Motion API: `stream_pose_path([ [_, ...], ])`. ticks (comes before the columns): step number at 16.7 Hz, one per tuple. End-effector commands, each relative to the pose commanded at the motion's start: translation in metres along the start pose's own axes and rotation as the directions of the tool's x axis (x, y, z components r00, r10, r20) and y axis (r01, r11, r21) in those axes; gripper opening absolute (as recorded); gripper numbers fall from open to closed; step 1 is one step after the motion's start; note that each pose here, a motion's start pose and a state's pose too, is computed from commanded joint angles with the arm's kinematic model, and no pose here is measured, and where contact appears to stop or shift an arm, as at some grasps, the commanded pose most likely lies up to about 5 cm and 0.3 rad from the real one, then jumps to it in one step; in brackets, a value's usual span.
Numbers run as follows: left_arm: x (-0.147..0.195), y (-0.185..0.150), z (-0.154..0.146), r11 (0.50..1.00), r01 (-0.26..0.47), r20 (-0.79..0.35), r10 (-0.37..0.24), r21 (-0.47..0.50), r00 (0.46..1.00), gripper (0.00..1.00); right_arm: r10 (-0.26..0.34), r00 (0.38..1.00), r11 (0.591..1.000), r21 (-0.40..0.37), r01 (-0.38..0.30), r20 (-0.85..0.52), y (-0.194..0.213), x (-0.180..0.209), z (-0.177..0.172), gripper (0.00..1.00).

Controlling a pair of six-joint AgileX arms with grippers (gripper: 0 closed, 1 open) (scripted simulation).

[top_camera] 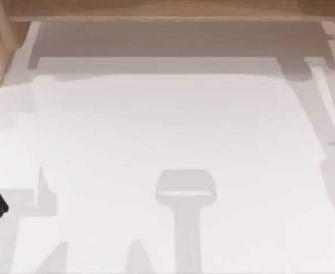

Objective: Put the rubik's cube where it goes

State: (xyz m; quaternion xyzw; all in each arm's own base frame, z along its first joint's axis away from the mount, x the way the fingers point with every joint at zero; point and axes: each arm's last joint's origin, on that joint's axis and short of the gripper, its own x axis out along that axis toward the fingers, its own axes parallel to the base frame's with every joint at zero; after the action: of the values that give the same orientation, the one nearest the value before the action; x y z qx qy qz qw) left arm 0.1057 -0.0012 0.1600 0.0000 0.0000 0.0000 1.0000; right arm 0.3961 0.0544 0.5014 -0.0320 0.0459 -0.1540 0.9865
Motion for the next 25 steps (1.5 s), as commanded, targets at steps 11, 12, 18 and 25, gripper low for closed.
stream_pose_path([
  [11, 0.0, 0.0, 0.0, 1.0, 0.0, 0.0, 0.0, 0.0, 1.0, 1.0, -0.237, 0.727, 0.959, -0.277, 0.067, -0.645, -0.179, 0.075, -0.086, 0.0],
  [12, 0.0, 0.0, 0.0, 1.0, 0.0, 0.0, 0.0, 0.0, 1.0, 1.0, -0.211, 0.665, 0.963, -0.27, 0.015, -0.716, -0.184, 0.09, -0.11, 0.0],
  [18, 0.0, 0.0, 0.0, 1.0, 0.0, 0.0, 0.0, 0.0, 1.0, 1.0, 0.004, 0.239, 0.965, -0.06, -0.257, -0.971, -0.182, 0.157, -0.258, 0.0],
  [25, 0.0, 0.0, 0.0, 1.0, 0.0, 0.0, 0.0, 0.0, 1.0, 1.0, 0.076, 0.077, 0.953, 0.049, -0.298, -0.994, -0.174, 0.17, -0.313, 0.0],
])
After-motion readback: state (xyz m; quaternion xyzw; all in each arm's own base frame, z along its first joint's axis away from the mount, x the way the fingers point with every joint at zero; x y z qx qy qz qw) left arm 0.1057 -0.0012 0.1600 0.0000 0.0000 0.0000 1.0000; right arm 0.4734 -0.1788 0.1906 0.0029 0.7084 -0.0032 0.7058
